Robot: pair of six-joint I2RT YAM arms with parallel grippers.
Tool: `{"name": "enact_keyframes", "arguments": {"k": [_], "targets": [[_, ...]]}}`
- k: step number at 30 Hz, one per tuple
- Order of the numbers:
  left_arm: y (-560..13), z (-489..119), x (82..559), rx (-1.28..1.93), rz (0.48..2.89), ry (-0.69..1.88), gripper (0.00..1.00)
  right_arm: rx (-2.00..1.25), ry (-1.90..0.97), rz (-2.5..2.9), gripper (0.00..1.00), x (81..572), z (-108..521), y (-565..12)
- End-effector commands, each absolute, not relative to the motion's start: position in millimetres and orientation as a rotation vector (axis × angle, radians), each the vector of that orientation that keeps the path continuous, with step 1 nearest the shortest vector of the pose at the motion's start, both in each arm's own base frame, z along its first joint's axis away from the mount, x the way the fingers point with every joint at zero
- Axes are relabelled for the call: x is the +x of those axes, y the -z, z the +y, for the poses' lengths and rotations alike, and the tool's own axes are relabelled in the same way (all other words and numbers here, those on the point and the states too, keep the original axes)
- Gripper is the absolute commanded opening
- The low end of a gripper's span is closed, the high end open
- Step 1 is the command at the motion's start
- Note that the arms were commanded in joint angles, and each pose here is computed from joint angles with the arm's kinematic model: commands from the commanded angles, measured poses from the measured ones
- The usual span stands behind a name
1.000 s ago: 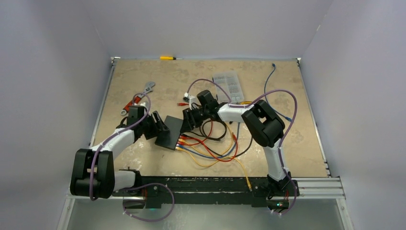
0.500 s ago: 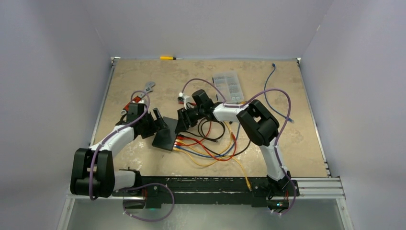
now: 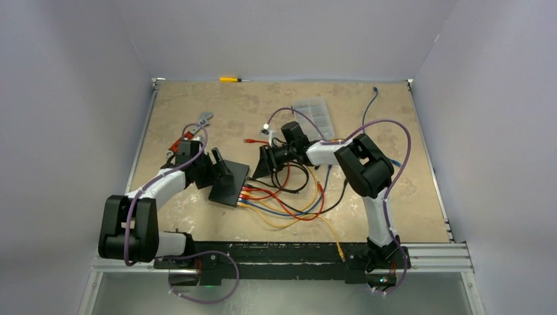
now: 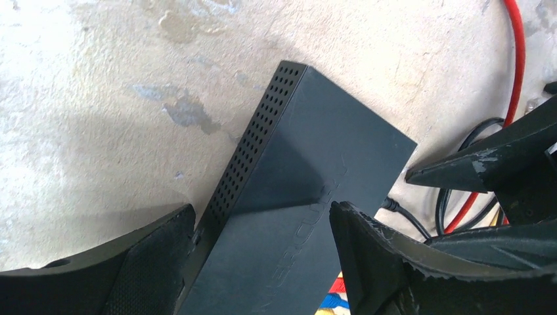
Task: Pull the plug from the switch port
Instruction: Move the switch port to the center of the board.
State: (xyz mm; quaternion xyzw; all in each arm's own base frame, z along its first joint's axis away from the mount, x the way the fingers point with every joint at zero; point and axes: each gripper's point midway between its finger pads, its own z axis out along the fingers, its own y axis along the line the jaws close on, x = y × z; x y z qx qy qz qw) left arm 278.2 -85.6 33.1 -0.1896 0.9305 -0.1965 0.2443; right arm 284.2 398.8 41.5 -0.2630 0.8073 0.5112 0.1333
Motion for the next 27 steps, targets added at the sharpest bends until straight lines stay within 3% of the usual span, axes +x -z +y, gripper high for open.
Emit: {"name": "enact_keyframes", "arguments": {"k": [1, 8, 19, 27], "targets": [[-35.8, -91.6, 290.3, -0.457, 2.523, 0.573, 0.75, -0.769, -1.535, 2.322, 0.58, 281.1, 398.1, -44.4], [-29.2, -91.1, 288.3, -0.465, 2.541, 0.569, 0.68, -0.734, -1.542, 2.357, 0.52, 288.9, 405.0, -31.3], [-25.3, -89.5, 286.4, -0.476, 2.546, 0.557, 0.67, -0.739, -1.576, 2.371, 0.48, 292.5, 421.9, -21.5], [-22.8, -90.2, 286.9, -0.477, 2.552, 0.561, 0.67, -0.725, -1.581, 2.408, 0.39, 288.6, 424.0, -10.4]]}}
